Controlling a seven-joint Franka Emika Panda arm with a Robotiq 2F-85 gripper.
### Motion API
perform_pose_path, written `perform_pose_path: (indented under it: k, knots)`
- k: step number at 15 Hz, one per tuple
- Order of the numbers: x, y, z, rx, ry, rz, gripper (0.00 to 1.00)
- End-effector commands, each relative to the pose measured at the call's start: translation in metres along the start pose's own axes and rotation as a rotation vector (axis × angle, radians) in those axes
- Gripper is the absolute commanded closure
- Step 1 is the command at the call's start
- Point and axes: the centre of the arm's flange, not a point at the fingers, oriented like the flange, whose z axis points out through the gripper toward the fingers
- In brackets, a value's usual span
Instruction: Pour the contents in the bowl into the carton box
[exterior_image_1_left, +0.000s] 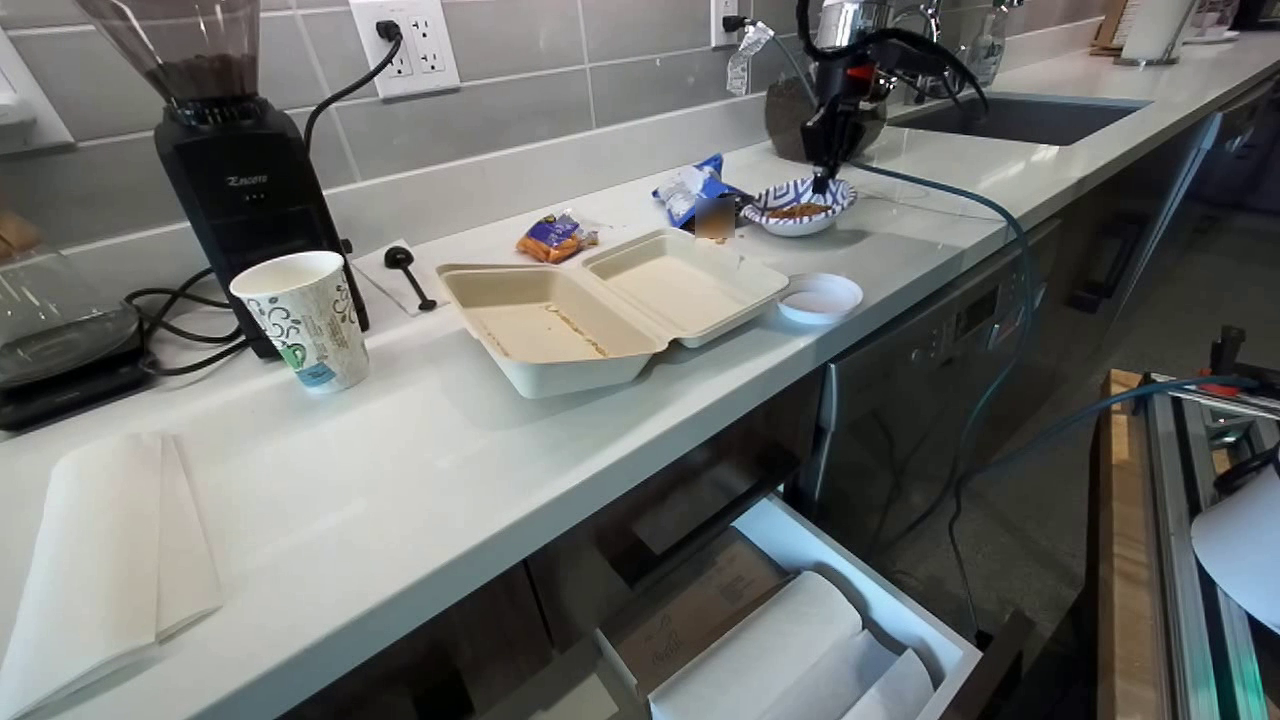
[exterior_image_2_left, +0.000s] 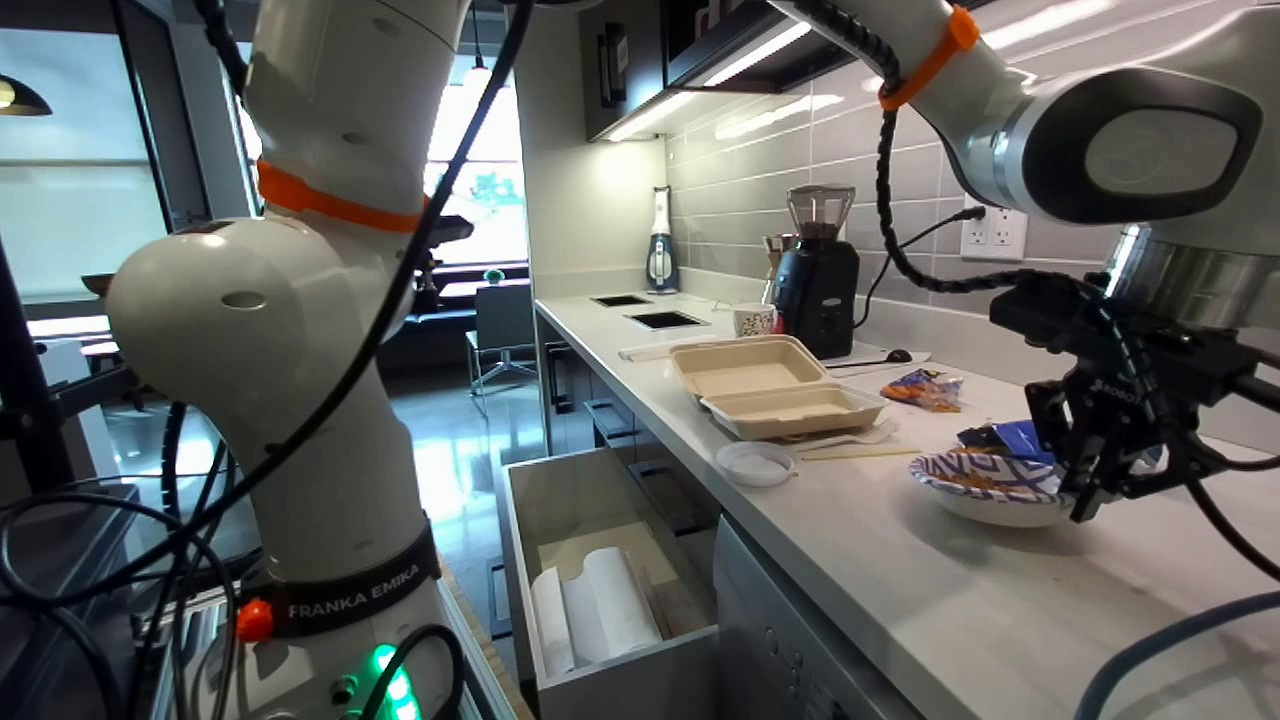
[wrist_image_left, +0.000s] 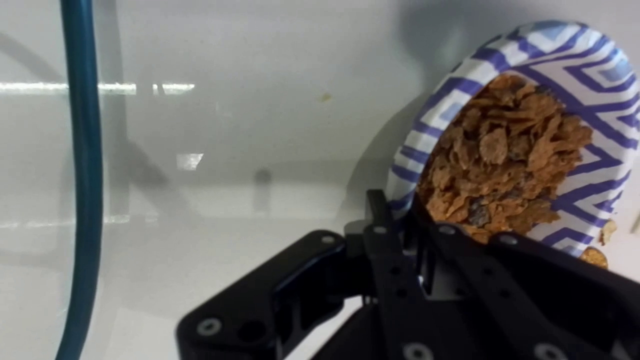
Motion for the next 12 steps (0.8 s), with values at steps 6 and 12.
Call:
perform_pose_path:
  k: [6,12]
  knots:
    - [-0.019,0.009,0.000,0.127,-0.040,-0.031,0.97]
    - [-0.038,0.002,-0.015,0.164,-0.048,-0.068,0.97]
